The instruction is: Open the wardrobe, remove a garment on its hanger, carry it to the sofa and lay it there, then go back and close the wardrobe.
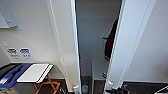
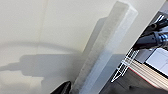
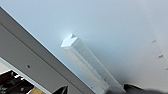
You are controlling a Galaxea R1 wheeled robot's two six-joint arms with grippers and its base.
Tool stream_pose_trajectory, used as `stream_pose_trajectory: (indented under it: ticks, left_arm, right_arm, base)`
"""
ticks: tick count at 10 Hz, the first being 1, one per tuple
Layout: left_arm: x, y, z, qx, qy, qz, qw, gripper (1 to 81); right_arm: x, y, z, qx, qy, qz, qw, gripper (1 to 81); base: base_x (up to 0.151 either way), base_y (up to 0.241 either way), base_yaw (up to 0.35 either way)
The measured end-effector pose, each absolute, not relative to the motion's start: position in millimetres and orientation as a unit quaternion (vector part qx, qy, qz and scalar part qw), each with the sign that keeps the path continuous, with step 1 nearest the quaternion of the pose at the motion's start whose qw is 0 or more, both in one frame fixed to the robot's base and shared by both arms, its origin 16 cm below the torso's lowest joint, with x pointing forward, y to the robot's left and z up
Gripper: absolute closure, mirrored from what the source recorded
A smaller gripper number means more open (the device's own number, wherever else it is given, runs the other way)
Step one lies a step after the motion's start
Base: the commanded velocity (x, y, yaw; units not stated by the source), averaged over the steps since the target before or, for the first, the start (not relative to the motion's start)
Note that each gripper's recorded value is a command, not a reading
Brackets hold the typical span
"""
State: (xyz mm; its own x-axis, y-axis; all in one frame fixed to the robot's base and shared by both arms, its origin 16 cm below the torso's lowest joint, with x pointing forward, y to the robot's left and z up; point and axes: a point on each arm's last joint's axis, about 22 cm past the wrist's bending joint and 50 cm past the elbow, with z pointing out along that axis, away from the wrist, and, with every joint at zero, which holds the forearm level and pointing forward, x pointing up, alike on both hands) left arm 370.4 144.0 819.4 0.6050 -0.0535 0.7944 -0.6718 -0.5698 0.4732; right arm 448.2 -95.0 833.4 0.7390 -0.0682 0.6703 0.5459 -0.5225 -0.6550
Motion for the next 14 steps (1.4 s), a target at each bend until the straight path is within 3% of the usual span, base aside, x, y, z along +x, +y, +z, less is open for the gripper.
stream_pose_trajectory:
  ticks: [14]
  left_arm:
    - [325, 213, 827, 0.825, -0.221, 0.362, 0.373, 1.0]
  right_arm:
    - [404, -162, 836, -0.832, -0.131, -0.305, 0.444, 1.0]
  base:
    - [0.0, 0.0, 0.0]
